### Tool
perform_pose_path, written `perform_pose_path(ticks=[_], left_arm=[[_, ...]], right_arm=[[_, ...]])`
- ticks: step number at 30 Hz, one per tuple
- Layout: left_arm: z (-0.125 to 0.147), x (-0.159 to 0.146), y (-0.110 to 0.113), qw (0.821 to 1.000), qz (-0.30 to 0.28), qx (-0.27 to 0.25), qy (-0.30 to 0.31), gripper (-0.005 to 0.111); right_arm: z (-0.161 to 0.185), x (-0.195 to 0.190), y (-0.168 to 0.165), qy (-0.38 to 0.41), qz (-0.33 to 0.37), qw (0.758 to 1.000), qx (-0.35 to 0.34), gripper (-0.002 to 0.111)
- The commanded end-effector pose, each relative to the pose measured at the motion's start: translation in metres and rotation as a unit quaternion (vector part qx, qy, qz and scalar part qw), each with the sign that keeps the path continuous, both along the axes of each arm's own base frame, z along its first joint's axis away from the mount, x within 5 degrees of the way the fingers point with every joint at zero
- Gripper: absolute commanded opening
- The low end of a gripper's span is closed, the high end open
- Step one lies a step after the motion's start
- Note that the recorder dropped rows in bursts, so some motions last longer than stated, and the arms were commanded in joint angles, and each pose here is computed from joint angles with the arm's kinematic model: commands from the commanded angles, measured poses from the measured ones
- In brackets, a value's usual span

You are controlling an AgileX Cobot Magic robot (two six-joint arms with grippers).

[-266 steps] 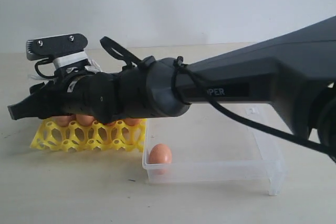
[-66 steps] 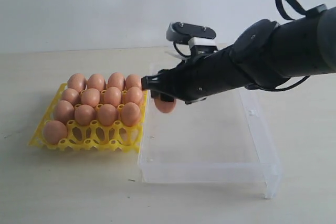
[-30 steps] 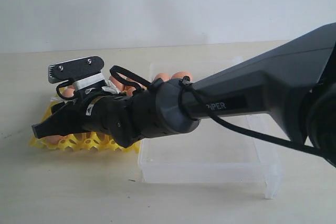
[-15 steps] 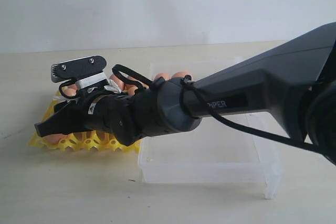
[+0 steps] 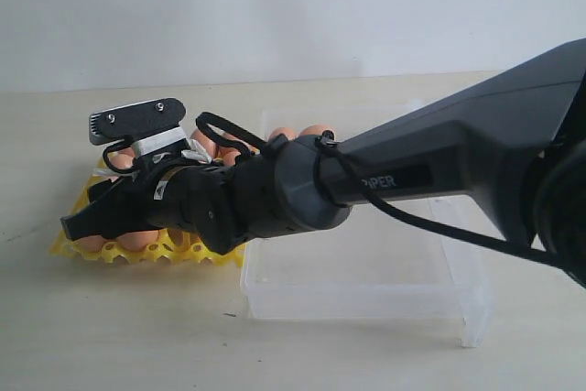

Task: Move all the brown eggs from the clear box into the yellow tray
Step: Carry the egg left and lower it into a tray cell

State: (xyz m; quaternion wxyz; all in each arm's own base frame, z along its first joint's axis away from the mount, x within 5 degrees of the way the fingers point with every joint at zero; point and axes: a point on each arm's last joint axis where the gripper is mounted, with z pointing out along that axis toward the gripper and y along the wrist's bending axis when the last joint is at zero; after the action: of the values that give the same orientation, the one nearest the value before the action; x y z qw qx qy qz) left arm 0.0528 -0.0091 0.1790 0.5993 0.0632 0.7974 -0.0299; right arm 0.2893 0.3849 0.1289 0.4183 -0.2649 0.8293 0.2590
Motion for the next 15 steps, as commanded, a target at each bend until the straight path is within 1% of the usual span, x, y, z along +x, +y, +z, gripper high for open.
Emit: perform_pose_path(ticks=[1, 4, 9, 13, 15], left_arm=[[0.002, 0.000, 0.000, 1.000, -0.001, 0.000, -0.009, 0.000], [0.002, 0.000, 0.000, 1.000, -0.001, 0.000, -0.009, 0.000], [0.002, 0.000, 0.000, 1.000, -0.001, 0.000, -0.009, 0.000], [0.002, 0.000, 0.000, 1.000, -0.001, 0.000, -0.009, 0.000], [0.002, 0.000, 0.000, 1.000, -0.001, 0.000, -0.009, 0.000]], right_arm=[[0.009, 0.004, -0.001, -0.009, -0.003, 1.000, 0.009, 0.061], [0.021, 0.003, -0.001, -0.017, -0.002, 1.000, 0.018, 0.061], [0.058, 0.008, -0.011, -0.032, -0.009, 0.999, 0.041, 0.061], [0.084, 0.014, -0.030, -0.007, -0.014, 0.999, 0.031, 0.059], [0.094, 0.022, -0.047, 0.026, -0.032, 0.999, 0.027, 0.055]])
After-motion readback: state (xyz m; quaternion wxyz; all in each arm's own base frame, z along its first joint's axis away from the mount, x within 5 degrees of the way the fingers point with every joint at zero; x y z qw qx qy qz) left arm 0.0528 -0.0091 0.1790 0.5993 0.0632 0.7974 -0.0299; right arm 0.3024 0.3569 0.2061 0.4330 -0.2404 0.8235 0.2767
